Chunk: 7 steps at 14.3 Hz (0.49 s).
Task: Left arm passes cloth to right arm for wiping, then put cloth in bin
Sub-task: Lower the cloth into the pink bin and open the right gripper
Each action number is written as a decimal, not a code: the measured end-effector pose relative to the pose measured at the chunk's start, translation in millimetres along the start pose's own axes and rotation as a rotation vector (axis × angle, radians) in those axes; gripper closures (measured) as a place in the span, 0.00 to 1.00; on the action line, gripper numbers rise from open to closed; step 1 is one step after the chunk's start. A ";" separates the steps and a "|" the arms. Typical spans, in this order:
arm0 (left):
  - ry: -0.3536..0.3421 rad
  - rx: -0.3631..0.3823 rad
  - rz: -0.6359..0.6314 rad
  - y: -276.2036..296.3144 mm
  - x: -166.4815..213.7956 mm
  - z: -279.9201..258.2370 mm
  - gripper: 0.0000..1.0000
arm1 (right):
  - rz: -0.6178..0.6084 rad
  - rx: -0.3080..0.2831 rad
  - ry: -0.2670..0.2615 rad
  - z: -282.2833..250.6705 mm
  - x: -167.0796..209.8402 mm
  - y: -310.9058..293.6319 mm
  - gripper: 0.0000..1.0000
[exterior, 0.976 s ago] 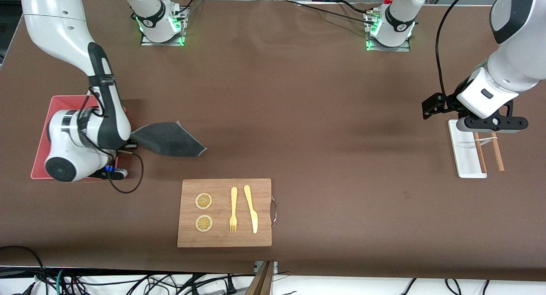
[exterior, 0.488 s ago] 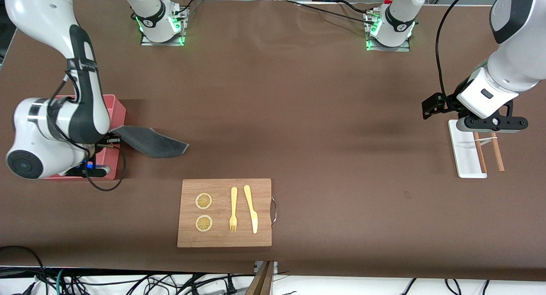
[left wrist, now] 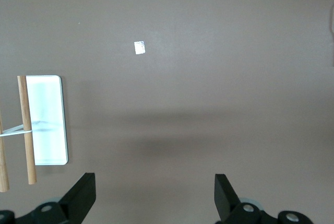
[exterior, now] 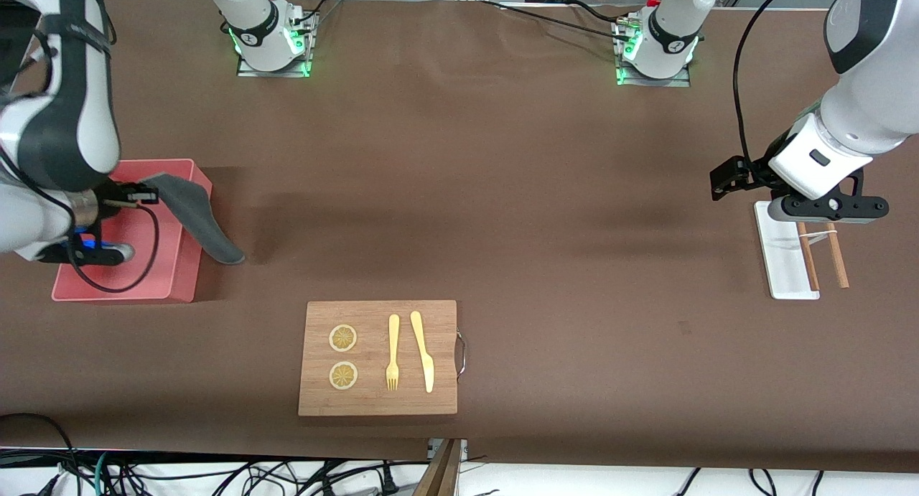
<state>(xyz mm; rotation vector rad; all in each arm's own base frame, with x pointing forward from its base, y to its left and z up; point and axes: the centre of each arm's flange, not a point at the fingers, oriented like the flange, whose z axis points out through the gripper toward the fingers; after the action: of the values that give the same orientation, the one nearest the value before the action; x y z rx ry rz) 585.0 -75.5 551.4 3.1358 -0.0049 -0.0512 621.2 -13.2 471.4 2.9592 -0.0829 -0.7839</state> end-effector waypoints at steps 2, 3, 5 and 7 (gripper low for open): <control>0.000 0.000 0.000 0.0 0.0 0.0 0.00 | -0.007 0.004 0.011 -24.5 -29.5 10.2 0.98; 0.000 0.000 0.000 0.0 0.0 0.0 0.00 | -0.014 -0.008 0.014 -33.3 -42.5 18.2 0.98; 0.000 0.000 0.000 0.0 0.0 0.0 0.00 | -0.038 -0.044 0.024 -44.9 -60.3 38.8 0.98; 0.000 0.000 0.000 0.0 0.0 0.0 0.00 | -0.069 -0.079 0.021 -47.8 -66.9 63.9 0.98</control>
<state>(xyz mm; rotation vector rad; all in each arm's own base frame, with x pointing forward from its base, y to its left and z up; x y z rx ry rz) 585.0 -75.5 551.4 3.1358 -0.0048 -0.0515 584.9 -69.0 551.4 2.9086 0.0504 -0.7451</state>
